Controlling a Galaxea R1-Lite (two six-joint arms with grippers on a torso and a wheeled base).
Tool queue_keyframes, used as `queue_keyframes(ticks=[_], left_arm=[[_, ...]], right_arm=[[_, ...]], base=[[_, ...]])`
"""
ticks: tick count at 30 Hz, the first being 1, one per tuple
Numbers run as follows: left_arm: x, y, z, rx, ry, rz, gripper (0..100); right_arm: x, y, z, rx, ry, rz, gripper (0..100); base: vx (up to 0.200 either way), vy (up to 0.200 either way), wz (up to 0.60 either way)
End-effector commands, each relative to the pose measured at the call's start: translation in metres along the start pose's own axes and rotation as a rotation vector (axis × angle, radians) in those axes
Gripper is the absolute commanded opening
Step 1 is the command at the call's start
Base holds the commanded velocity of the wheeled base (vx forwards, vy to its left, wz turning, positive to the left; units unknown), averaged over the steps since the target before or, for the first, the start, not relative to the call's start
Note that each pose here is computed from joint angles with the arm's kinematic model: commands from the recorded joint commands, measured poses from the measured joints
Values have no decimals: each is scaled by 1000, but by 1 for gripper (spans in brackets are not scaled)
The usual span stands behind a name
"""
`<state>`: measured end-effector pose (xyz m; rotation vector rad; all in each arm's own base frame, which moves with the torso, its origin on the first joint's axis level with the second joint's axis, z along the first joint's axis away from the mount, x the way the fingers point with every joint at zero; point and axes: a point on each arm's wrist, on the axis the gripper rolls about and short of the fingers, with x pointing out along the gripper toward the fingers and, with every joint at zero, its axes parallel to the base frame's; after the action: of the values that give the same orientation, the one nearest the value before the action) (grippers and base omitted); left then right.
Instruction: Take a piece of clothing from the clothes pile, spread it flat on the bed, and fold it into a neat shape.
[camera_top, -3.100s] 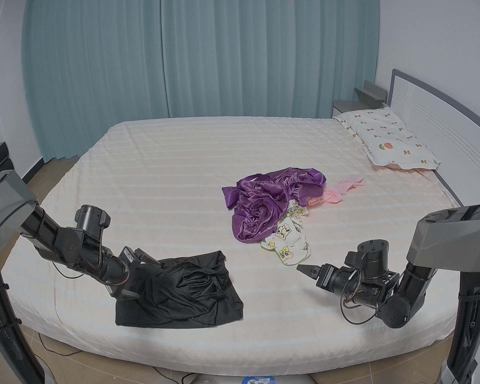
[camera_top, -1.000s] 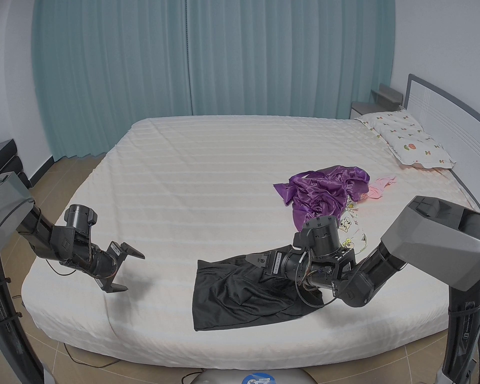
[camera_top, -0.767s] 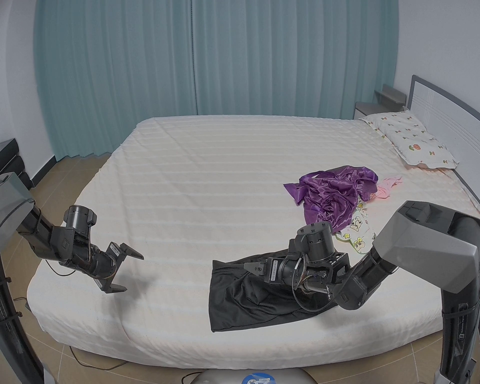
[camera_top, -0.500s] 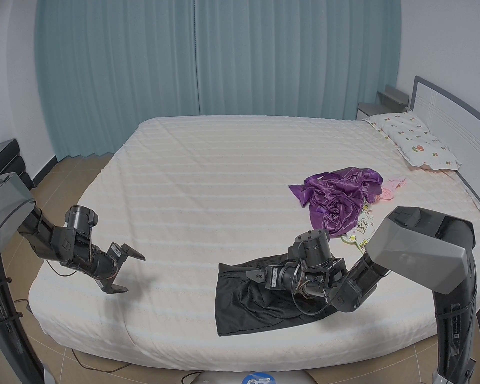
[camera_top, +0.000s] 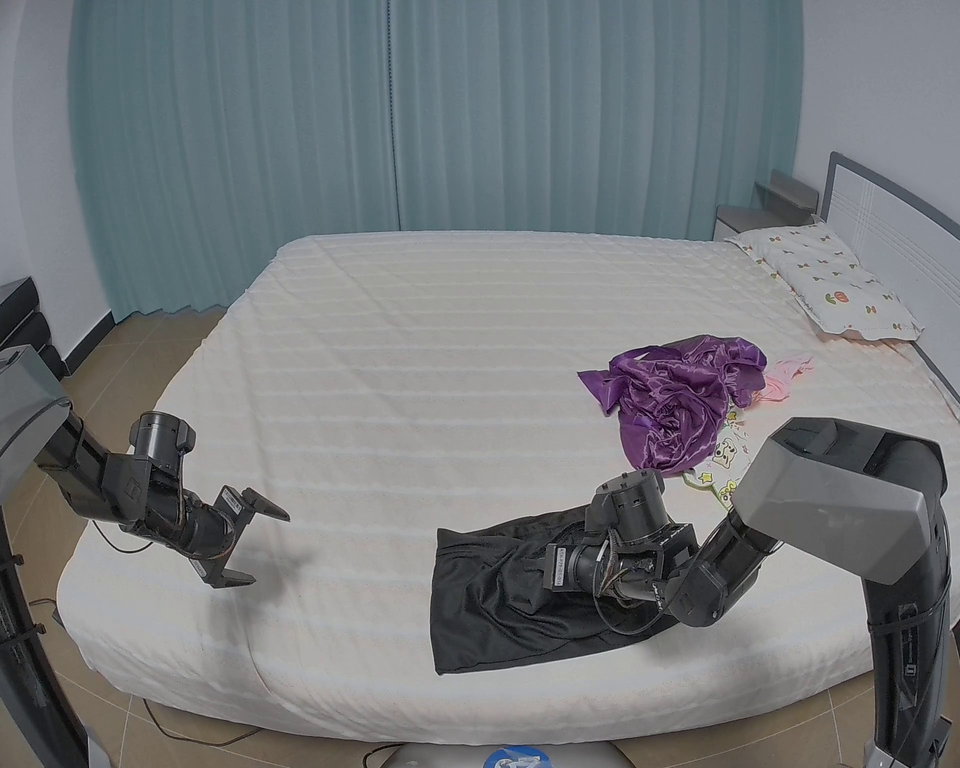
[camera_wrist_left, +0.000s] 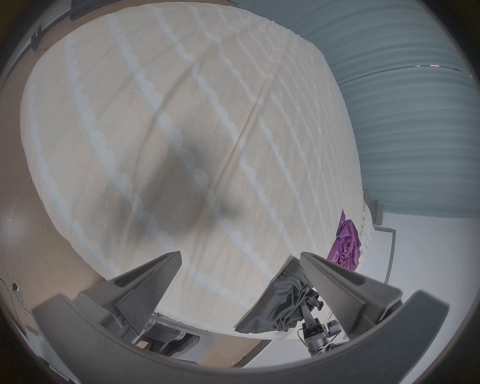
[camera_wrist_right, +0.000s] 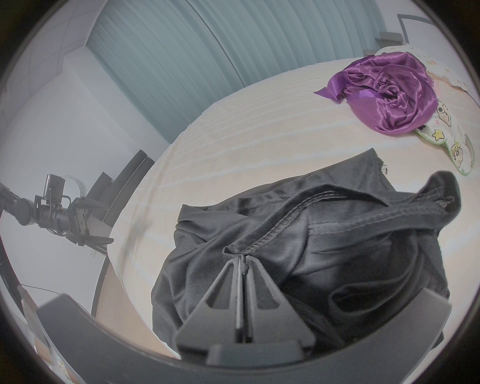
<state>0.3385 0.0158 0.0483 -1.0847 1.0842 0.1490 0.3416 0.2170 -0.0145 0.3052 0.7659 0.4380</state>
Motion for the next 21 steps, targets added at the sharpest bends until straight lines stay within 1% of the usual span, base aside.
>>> queue_keyframes(ticks=[1, 10, 16, 21], left_arm=[[0, 0, 0, -2, -1, 0, 100], [0, 0, 0, -1, -1, 0, 100], [0, 0, 0, -1, -1, 0, 100], [0, 0, 0, -1, -1, 0, 100]], right_arm=[[-23, -2, 10, 29, -25, -1, 0], [-52, -20, 17, 75, -39, -35, 0], [-62, -33, 29, 106, -80, -53, 0], [-64, -42, 25, 119, -65, -77, 0]], base=[[0, 0, 0], [0, 0, 0], [0, 0, 0], [0, 0, 0]])
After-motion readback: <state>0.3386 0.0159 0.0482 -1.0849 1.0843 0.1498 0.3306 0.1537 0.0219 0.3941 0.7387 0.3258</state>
